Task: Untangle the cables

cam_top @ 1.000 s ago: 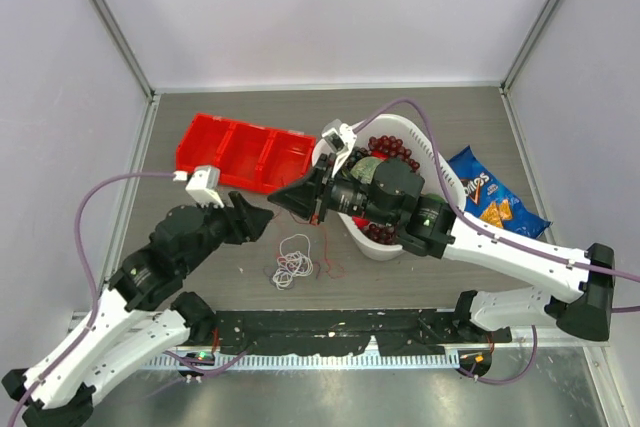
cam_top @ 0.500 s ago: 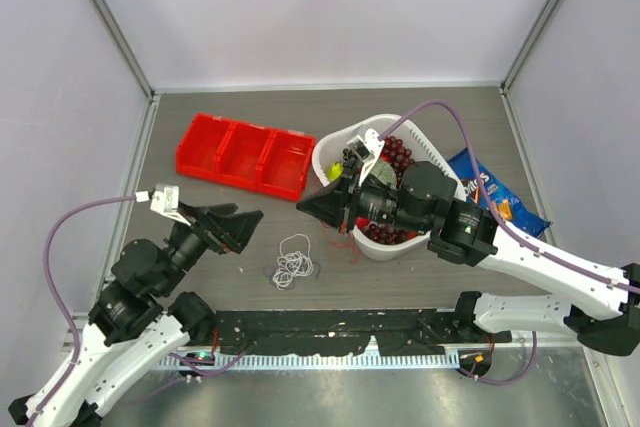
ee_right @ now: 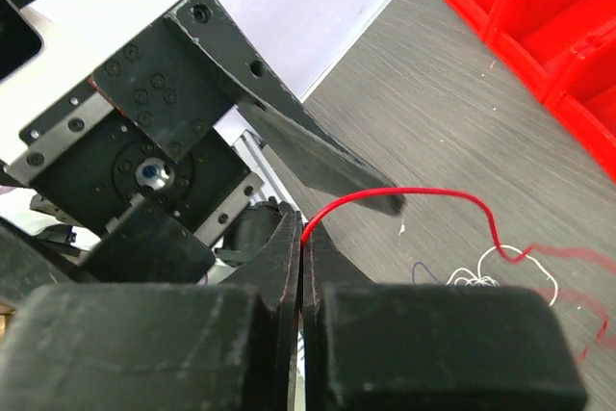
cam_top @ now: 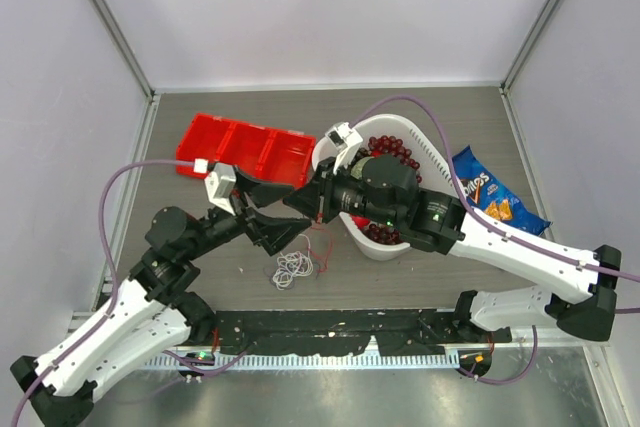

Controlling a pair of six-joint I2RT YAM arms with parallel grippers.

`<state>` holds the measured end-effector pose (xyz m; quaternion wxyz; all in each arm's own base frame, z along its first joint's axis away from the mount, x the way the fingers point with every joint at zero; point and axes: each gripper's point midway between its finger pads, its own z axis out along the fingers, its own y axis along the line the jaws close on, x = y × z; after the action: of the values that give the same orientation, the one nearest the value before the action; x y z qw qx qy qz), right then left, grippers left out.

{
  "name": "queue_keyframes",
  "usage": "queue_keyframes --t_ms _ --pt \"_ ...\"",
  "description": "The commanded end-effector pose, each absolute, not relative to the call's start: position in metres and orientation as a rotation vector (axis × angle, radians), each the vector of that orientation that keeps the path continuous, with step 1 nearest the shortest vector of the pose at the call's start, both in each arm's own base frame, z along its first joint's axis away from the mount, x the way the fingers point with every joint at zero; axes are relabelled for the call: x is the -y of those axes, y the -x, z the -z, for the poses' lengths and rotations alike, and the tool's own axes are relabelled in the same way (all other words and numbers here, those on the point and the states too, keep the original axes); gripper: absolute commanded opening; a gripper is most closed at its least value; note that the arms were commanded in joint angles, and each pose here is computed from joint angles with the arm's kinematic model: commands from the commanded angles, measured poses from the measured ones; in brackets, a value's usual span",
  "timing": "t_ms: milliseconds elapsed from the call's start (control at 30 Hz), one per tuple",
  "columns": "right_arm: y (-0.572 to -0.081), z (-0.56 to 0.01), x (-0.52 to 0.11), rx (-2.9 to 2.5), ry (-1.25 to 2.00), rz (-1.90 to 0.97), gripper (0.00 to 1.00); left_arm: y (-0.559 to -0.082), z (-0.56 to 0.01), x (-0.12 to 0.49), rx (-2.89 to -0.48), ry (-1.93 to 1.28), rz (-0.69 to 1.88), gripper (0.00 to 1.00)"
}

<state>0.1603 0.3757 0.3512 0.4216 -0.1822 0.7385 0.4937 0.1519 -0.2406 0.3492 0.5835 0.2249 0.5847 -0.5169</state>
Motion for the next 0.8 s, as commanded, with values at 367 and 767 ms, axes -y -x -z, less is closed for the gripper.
queue_keyframes --t_ms 367,767 --pt "-0.123 -0.418 -0.387 -1.715 0.485 -1.581 0.01 -0.144 -0.353 0.248 -1.191 -0.737 1.119 0.92" --pt "-0.080 -0.435 -0.395 -1.636 0.664 -1.844 0.01 -0.121 -0.354 0.261 -1.101 -0.925 1.188 0.92"
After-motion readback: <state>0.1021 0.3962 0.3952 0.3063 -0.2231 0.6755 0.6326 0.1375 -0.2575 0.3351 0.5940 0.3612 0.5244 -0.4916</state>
